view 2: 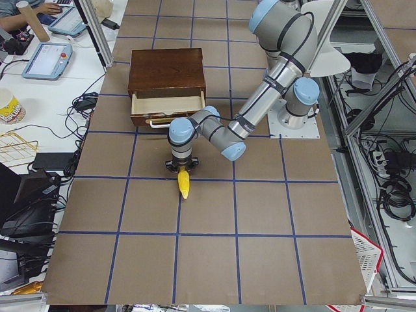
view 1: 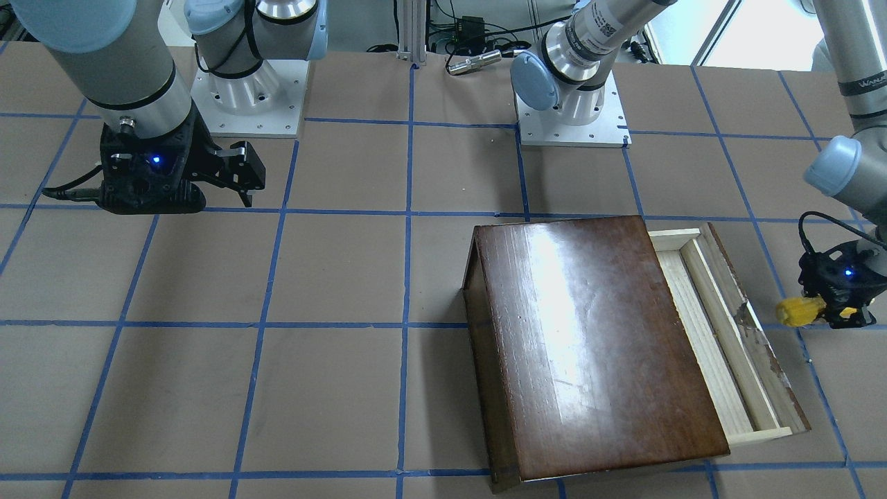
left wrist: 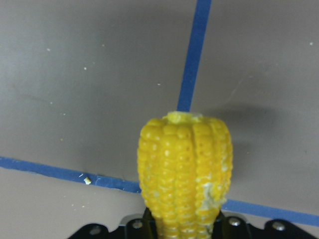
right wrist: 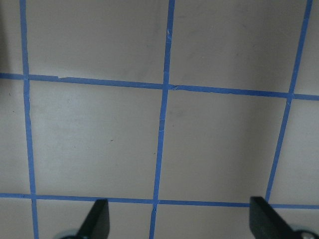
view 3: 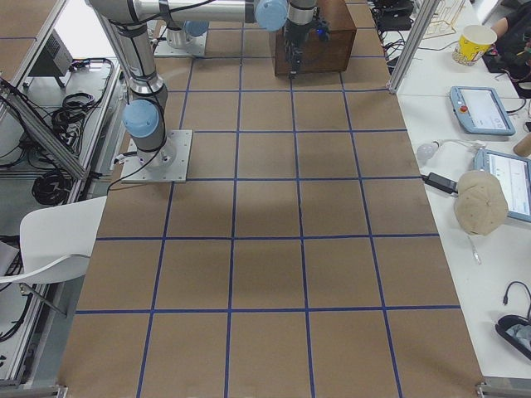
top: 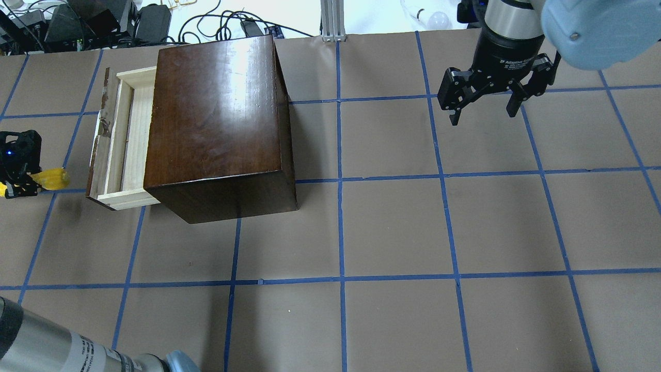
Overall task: Open drawer and put corn inside
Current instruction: 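Grasp the yellow corn cob with the left gripper and lift it, then carry the corn over the open drawer with the left gripper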
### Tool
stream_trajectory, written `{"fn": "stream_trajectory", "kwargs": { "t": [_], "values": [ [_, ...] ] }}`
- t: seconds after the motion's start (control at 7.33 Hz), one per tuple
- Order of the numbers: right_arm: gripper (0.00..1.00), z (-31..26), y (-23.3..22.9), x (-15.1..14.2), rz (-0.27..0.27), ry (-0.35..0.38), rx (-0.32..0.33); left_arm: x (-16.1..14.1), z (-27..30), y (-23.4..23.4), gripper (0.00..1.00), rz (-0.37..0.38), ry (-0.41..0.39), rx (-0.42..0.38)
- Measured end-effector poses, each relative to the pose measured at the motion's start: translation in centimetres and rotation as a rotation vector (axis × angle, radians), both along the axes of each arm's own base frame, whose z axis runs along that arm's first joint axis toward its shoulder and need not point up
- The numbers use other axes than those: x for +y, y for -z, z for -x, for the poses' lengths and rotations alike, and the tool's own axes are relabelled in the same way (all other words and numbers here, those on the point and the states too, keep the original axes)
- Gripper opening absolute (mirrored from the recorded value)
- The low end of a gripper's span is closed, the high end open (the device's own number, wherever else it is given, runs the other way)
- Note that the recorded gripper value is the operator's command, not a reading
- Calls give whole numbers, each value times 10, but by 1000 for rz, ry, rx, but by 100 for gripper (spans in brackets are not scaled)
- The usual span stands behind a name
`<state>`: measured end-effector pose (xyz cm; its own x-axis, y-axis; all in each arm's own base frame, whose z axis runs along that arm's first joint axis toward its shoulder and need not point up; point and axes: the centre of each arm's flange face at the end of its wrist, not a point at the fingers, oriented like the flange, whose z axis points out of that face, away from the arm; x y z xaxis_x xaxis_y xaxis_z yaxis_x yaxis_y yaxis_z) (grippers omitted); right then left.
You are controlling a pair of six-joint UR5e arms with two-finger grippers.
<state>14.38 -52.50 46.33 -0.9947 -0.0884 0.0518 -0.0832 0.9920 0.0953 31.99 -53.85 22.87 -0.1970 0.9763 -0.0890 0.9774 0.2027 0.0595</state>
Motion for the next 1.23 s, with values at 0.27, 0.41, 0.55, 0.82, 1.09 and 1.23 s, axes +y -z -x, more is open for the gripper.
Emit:
{"fn": "stream_trajectory", "kwargs": {
  "t": [0.27,0.41,0.55,0.82,1.09,1.23],
  "values": [
    [100,0,0,0,1,0,0,2,10,-36,0,6,7,4],
    [100,0,0,0,1,0,0,2,17,-60,0,8,4,21],
    [100,0,-1,0,2,0,0,1,27,-85,0,13,-28,48],
    [100,0,-1,0,2,0,0,-9,62,-135,0,23,-140,71],
    [100,0,-1,0,2,1,0,-18,107,-178,0,48,-309,66],
    [100,0,-1,0,1,1,0,-23,127,-190,0,62,-397,59]
  ]
}}
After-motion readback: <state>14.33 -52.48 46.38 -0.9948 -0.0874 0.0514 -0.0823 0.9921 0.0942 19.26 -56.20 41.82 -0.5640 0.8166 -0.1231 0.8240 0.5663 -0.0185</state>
